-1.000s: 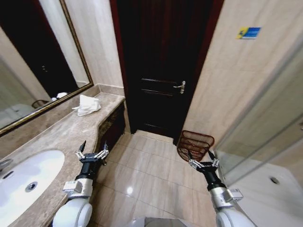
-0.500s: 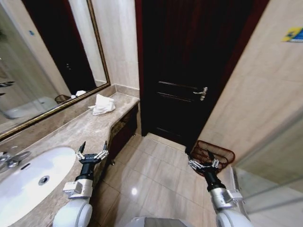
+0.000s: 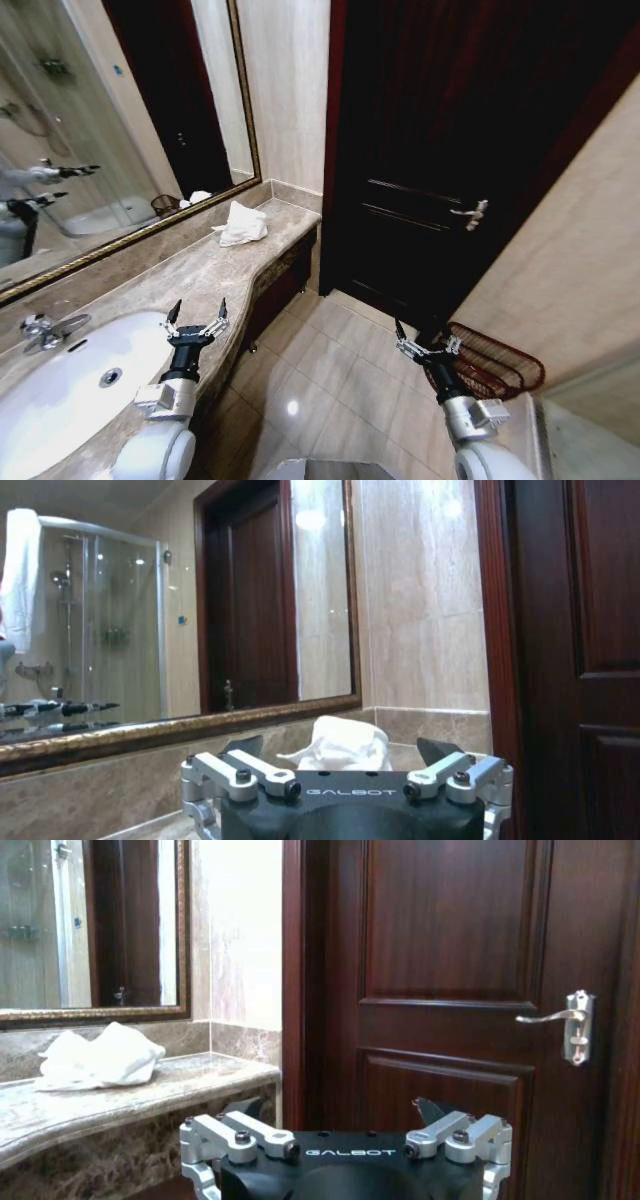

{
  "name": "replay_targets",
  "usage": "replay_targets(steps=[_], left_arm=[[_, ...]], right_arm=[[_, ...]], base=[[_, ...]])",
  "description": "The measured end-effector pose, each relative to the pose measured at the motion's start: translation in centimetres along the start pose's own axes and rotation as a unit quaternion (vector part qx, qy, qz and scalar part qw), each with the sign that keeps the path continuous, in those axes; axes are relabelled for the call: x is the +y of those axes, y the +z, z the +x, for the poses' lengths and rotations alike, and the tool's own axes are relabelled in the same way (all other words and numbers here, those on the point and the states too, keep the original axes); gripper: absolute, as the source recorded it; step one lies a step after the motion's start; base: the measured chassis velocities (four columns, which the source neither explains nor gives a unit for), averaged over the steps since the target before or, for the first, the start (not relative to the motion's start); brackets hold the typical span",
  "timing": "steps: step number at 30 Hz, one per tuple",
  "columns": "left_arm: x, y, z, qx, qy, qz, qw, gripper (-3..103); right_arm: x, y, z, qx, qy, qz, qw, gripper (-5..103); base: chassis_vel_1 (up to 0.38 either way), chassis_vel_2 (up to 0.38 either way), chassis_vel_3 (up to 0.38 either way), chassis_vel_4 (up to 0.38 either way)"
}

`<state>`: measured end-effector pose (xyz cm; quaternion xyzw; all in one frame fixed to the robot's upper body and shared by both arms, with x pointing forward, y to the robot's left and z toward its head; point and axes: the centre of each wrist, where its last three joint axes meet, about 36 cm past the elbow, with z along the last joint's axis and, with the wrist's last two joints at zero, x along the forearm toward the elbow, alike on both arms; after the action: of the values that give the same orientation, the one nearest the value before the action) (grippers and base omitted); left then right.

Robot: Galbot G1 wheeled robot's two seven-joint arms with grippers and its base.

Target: Discard the used towel into the hamper.

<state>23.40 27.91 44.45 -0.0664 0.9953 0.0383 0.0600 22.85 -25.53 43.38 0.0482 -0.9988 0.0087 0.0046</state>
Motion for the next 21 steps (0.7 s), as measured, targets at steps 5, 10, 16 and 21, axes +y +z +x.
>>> replay_targets(steps=[5, 10, 16, 21], left_arm=[[-0.02, 0.05, -0.01, -0.002, 0.0, 0.0, 1.0, 100], [-0.1, 0.04, -0.08, -0.004, -0.003, 0.002, 1.0, 100], [-0.02, 0.15, -0.12, -0.003, -0.007, 0.002, 1.0, 100], [-0.09, 0.3, -0.03, 0.0, -0.008, 0.004, 1.0, 100]], right_arm=[[0.04, 0.03, -0.04, 0.001, -0.001, 0.003, 1.0, 100], [0.07, 0.0, -0.17, 0.001, -0.001, 0.004, 1.0, 100], [0.17, 0.12, -0.24, 0.001, -0.002, 0.005, 1.0, 100], [0.16, 0.1, -0.26, 0.0, -0.001, 0.005, 1.0, 100]], base=[[-0.129, 0.114, 0.106, -0.126], [-0.101, 0.102, 0.103, -0.117], [-0.127, 0.115, 0.119, -0.12], [-0.123, 0.138, 0.122, -0.126]])
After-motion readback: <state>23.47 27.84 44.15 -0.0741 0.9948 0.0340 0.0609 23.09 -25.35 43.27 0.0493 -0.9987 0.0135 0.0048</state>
